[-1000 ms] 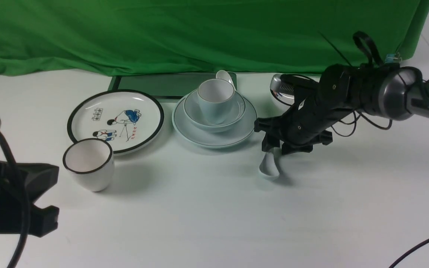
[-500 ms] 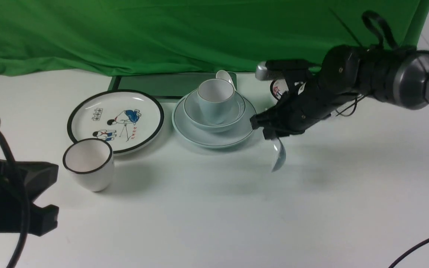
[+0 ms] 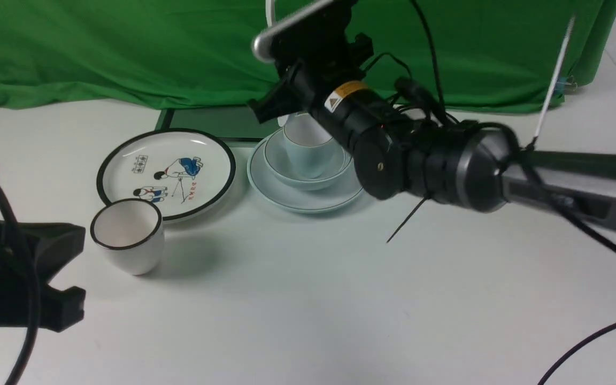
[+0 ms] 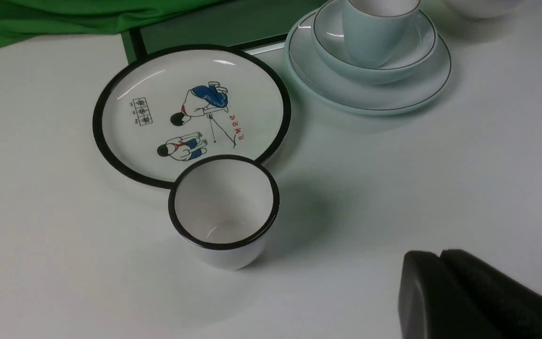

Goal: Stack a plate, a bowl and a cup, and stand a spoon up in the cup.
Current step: Use the right arm to put the blue soup spoon into the blue teacup in the middle

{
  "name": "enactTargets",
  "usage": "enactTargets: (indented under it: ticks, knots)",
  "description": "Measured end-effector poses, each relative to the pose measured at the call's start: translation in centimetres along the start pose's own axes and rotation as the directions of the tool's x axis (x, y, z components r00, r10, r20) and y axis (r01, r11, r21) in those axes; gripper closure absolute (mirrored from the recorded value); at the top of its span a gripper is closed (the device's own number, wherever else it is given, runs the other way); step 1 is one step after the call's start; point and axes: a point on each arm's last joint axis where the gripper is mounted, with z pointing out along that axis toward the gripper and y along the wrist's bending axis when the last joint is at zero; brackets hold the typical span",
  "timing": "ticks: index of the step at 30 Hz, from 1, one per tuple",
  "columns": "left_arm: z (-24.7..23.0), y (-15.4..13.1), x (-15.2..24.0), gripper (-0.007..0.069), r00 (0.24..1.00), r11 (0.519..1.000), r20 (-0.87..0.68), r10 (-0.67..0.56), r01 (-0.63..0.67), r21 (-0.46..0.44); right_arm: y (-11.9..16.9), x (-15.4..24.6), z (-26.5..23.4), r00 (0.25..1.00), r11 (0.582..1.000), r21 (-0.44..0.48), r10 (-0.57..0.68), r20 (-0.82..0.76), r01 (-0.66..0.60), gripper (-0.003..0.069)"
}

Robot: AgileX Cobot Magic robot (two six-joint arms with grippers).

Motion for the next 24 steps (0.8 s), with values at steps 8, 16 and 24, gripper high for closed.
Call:
enactTargets:
  ticks: [8,16,24]
  knots:
    - [0.4,0.0,0.9,0.0656,1.000,1.000,-0.027,0.001,-0.001,0.000,0.3,2.7,1.0,0.997,0.996,0.045,-0.080,0.019,0.079,0.0583]
    - [0.5,0.0,0.8,0.0656,1.000,1.000,-0.010,0.003,-0.003,0.000,-1.2,3.7,1.3,0.996,0.993,0.083,-0.086,0.008,0.085,0.0583]
    - [0.5,0.0,0.8,0.0656,1.000,1.000,0.001,0.003,-0.003,0.000,-2.3,4.9,1.3,0.995,0.994,0.074,-0.075,-0.071,0.081,0.0447]
